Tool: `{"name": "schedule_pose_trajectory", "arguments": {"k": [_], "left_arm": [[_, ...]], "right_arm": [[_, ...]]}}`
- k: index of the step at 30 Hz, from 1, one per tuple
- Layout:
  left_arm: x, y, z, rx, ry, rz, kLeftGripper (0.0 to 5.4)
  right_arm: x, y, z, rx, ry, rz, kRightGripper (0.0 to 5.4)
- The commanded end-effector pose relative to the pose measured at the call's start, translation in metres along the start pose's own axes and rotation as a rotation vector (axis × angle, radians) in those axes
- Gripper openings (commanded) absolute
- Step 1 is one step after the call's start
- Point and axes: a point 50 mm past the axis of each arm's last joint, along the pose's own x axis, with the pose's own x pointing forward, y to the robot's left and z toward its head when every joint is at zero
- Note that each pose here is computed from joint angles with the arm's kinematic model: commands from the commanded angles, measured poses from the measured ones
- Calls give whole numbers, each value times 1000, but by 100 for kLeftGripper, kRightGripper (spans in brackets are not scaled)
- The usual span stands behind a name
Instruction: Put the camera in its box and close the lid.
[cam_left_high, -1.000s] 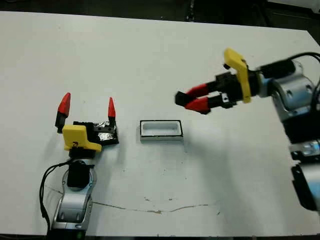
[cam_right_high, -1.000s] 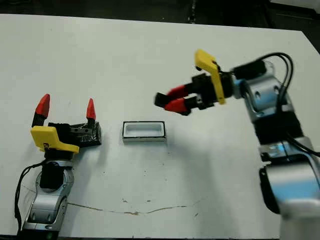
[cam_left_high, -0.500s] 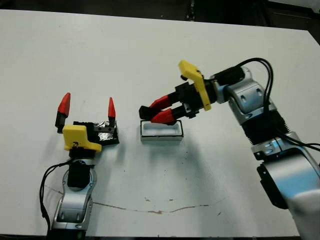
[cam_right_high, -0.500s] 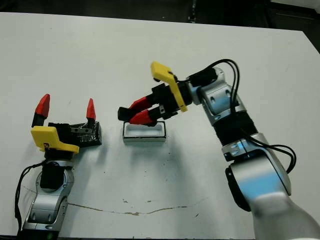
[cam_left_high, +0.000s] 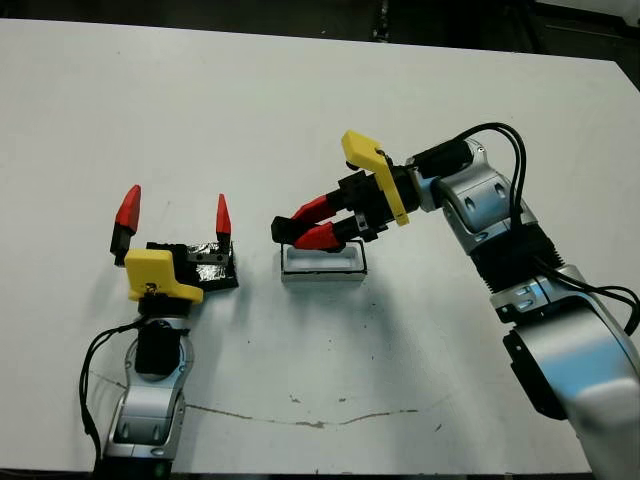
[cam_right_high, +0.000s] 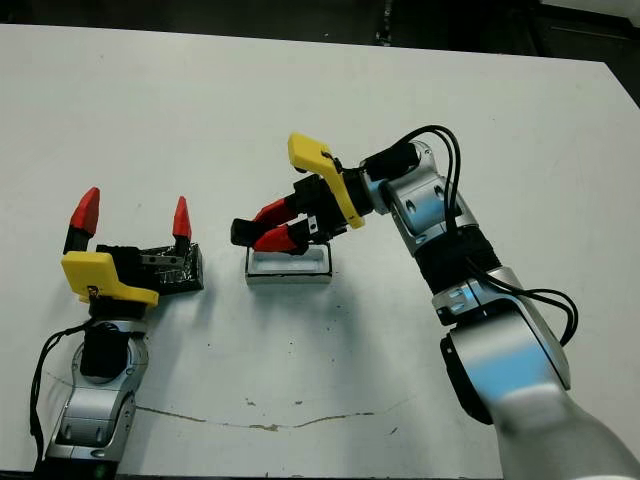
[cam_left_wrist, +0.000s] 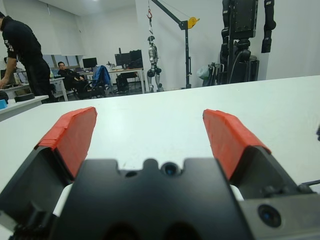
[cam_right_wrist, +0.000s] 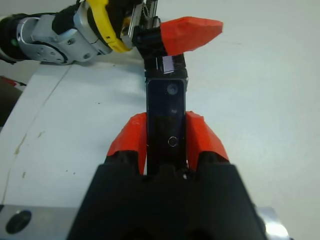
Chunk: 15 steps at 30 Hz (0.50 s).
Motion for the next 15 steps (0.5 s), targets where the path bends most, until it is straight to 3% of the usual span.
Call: {"name": "schedule_pose_trajectory", "arguments": {"k": [1, 15], "left_arm": [[0, -1, -3, 7, 20, 1, 540], [-1, -1, -3, 9, 12, 1, 540]], "right_arm": [[-4, 0, -3, -10, 11, -25, 166], [-4, 1, -7, 11, 27, -47, 166]]}}
